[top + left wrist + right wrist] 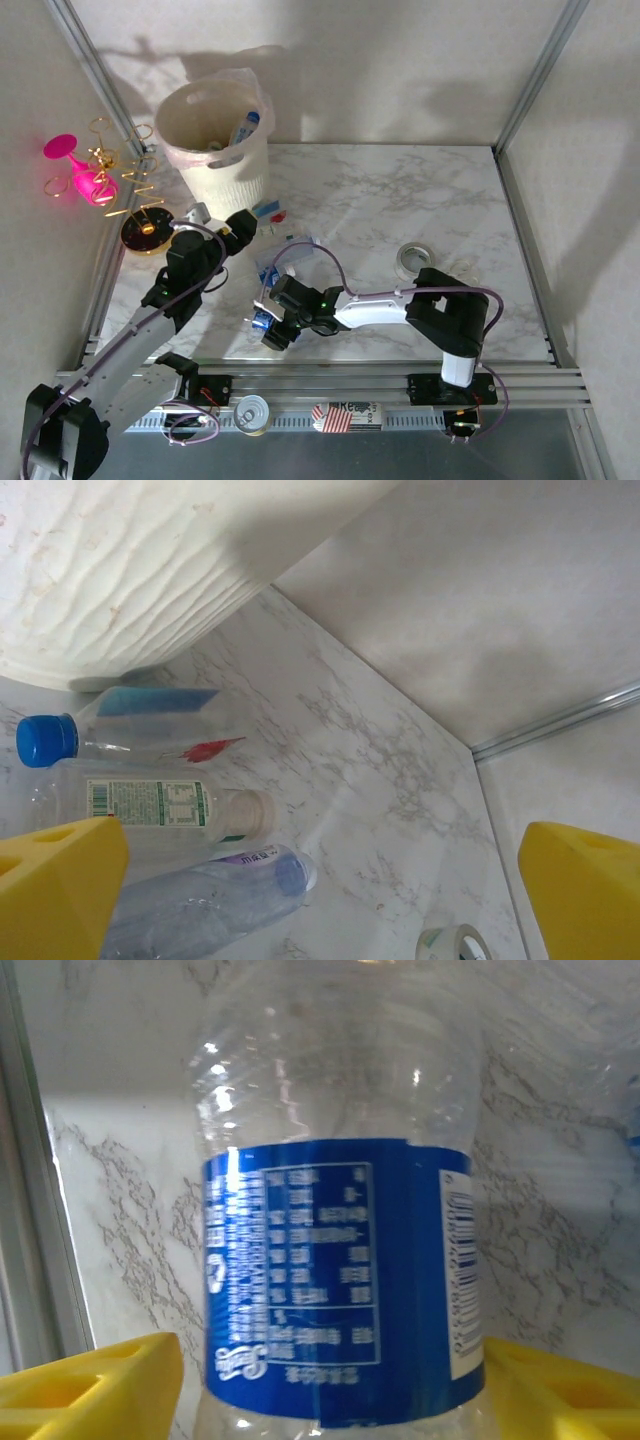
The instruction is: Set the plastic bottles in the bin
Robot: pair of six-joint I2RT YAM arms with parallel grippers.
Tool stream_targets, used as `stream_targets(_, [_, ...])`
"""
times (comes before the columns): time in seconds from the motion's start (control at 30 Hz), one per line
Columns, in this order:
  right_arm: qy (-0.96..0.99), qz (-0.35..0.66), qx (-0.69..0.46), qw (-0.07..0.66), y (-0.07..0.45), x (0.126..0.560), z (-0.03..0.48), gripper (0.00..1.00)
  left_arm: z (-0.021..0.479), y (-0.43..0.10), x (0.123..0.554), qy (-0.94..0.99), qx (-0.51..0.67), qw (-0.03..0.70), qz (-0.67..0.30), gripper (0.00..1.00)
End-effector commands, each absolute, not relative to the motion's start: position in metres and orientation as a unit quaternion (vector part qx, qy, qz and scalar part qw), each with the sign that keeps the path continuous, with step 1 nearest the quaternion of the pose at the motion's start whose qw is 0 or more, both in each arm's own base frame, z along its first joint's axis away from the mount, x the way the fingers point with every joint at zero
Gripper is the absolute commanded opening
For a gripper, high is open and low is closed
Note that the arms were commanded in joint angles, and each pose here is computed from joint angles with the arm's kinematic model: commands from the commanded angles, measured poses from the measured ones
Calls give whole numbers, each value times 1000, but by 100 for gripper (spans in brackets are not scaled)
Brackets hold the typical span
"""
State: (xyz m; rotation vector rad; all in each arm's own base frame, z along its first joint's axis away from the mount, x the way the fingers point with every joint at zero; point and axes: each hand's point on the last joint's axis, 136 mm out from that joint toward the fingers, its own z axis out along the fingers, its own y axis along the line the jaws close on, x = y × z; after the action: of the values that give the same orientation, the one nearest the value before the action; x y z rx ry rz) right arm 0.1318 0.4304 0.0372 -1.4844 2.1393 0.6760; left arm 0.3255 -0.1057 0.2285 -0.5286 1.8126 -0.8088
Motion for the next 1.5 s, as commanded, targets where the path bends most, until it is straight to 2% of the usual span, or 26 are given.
stream_targets(0.0, [762,252,-553,224,440,129,39,66,235,-101,325,744,-227,530,-336,100])
stream_targets(0.13, [757,257,-555,229,439,127,43,54,235,-101,326,742,-232,531,-338,100])
stream_targets(0.3, [750,267,-551,251,434,128,59,49,242,-102,327,734,-236,534,-348,100])
stream_targets(0.53, [749,332,-493,293,418,148,110,48,273,-111,329,709,-229,541,-389,100])
stream_targets(0.83, [762,402,-373,346,376,209,162,47,314,-141,326,673,-199,546,-457,100])
stream_targets(1.13, [760,412,-272,424,348,267,200,47,303,-191,329,688,-168,513,-485,99])
stream_targets(1.47, [736,417,-261,465,344,278,227,47,292,-236,330,708,-133,480,-500,98])
